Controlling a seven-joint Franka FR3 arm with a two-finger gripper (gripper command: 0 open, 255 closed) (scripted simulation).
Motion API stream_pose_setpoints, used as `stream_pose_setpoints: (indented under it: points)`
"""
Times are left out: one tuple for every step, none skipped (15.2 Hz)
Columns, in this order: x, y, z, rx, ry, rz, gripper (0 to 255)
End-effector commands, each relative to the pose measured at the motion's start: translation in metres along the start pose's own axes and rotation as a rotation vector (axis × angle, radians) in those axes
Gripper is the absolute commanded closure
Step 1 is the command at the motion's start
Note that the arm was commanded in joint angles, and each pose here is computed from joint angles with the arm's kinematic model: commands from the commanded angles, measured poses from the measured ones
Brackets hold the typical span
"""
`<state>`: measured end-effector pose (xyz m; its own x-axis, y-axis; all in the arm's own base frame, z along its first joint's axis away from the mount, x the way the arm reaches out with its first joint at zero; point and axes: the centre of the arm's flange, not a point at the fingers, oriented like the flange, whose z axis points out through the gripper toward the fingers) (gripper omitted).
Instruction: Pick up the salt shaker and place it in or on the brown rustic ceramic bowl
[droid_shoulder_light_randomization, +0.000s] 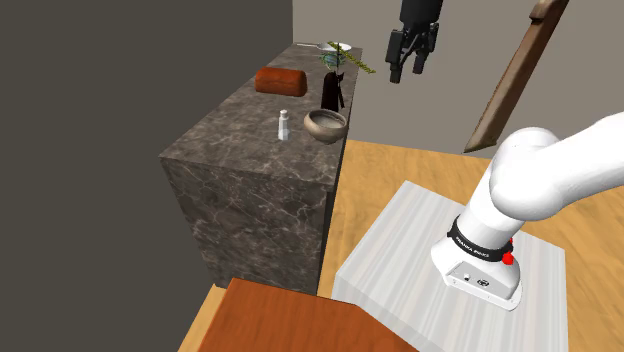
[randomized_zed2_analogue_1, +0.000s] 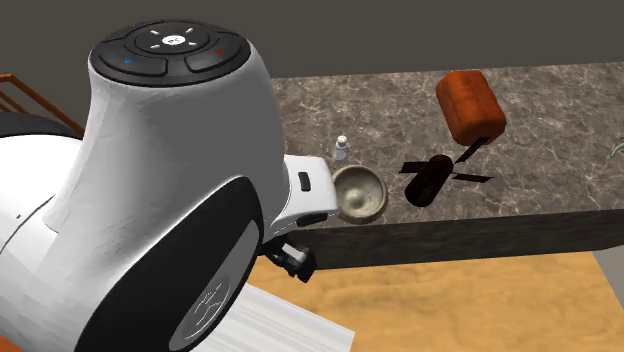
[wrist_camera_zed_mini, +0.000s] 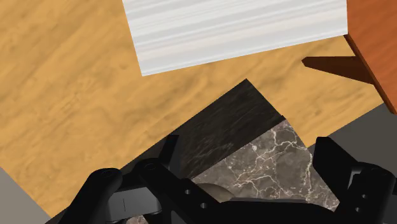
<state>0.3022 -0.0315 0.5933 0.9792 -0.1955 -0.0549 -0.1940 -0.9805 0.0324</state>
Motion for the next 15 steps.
stream_pose_setpoints:
  points:
    - [0.0, 0.0, 0.0, 0.0, 0.0, 0.0, 0]
    - [0.012, -0.001, 0.005, 0.003, 0.002, -0.005, 0]
    - [0.023, -0.001, 0.011, 0.006, 0.004, -0.01, 0]
    - [0.035, -0.002, 0.016, 0.009, 0.006, -0.015, 0]
    - [0.047, -0.003, 0.022, 0.012, 0.008, -0.019, 0]
    - [0.058, -0.004, 0.027, 0.015, 0.01, -0.024, 0]
    - [0.07, -0.005, 0.032, 0.019, 0.012, -0.029, 0]
    - [0.082, -0.006, 0.038, 0.022, 0.014, -0.034, 0]
    - [0.094, -0.007, 0.043, 0.025, 0.016, -0.039, 0]
    - [0.105, -0.008, 0.048, 0.028, 0.018, -0.044, 0]
    - [0.117, -0.009, 0.054, 0.031, 0.02, -0.049, 0]
    - [0.129, -0.01, 0.059, 0.034, 0.021, -0.054, 0]
    - [0.14, -0.012, 0.064, 0.037, 0.023, -0.058, 0]
    - [0.152, -0.013, 0.069, 0.04, 0.025, -0.063, 0]
    - [0.164, -0.015, 0.074, 0.043, 0.027, -0.068, 0]
